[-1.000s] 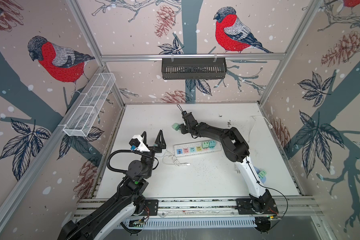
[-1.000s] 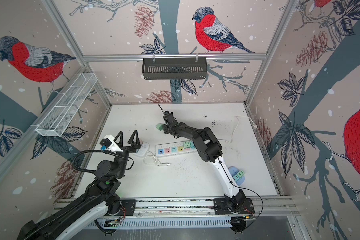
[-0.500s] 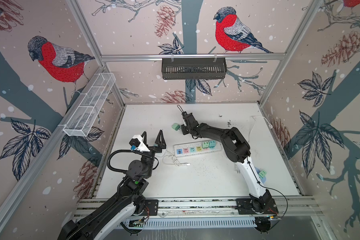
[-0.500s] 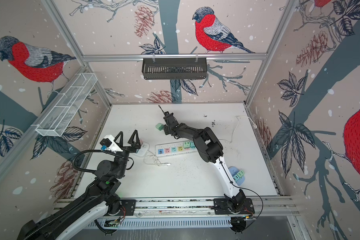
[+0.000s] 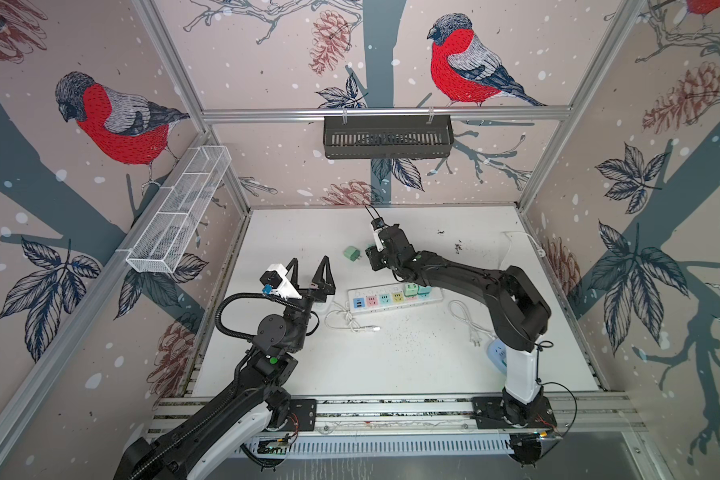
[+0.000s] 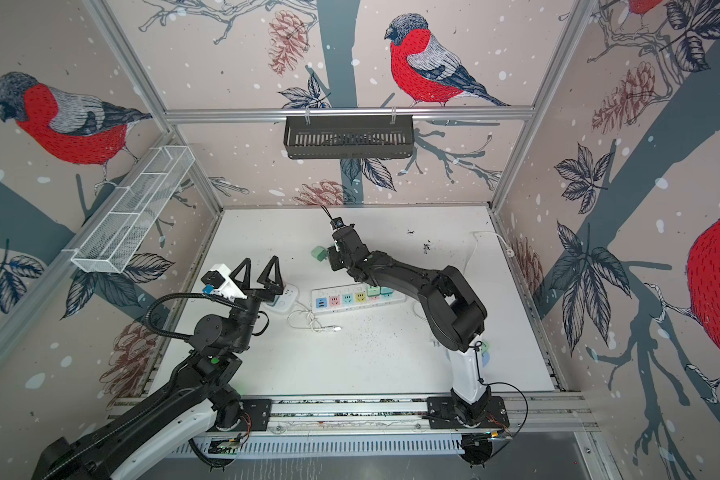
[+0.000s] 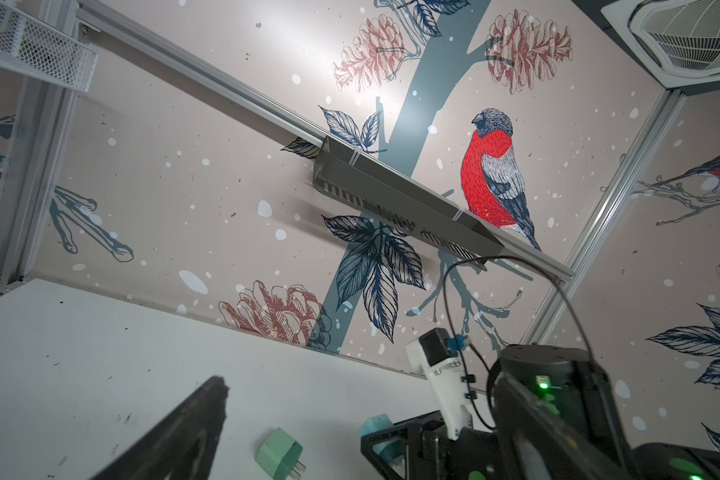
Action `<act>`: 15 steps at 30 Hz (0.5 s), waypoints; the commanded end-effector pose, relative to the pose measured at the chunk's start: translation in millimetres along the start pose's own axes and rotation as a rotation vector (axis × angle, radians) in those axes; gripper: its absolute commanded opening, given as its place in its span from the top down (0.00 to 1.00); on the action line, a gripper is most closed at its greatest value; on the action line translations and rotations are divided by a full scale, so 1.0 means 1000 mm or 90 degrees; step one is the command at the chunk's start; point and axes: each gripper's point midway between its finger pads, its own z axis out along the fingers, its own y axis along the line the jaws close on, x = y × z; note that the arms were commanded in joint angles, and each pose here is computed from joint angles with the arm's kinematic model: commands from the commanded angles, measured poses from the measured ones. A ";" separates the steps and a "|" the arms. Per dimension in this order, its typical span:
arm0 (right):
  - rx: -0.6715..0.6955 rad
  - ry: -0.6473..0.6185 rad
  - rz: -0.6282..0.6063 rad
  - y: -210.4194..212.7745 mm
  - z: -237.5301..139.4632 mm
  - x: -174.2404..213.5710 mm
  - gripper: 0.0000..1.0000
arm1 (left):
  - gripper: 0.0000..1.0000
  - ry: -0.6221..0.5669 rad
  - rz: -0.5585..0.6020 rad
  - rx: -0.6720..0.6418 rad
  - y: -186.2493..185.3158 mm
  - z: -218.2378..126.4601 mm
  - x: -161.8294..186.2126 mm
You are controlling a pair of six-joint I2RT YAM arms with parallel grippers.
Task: Insert the plug
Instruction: 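Lift the teal adapter with the right gripper off the table, then bring the teal adapter with the right gripper toward the left gripper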
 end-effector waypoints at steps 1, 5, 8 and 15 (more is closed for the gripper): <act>0.004 -0.092 -0.001 0.002 -0.032 -0.026 0.70 | 0.01 0.008 0.001 0.036 -0.013 0.004 -0.002; 0.015 -0.152 -0.012 0.002 -0.076 -0.025 0.71 | 0.01 0.035 0.004 0.084 -0.030 0.008 0.000; 0.027 -0.191 -0.018 -0.002 -0.107 -0.022 0.71 | 0.01 0.050 0.004 0.110 -0.039 0.009 0.001; 0.037 -0.287 -0.028 -0.015 -0.169 -0.011 0.71 | 0.01 0.070 0.006 0.149 -0.051 0.013 0.009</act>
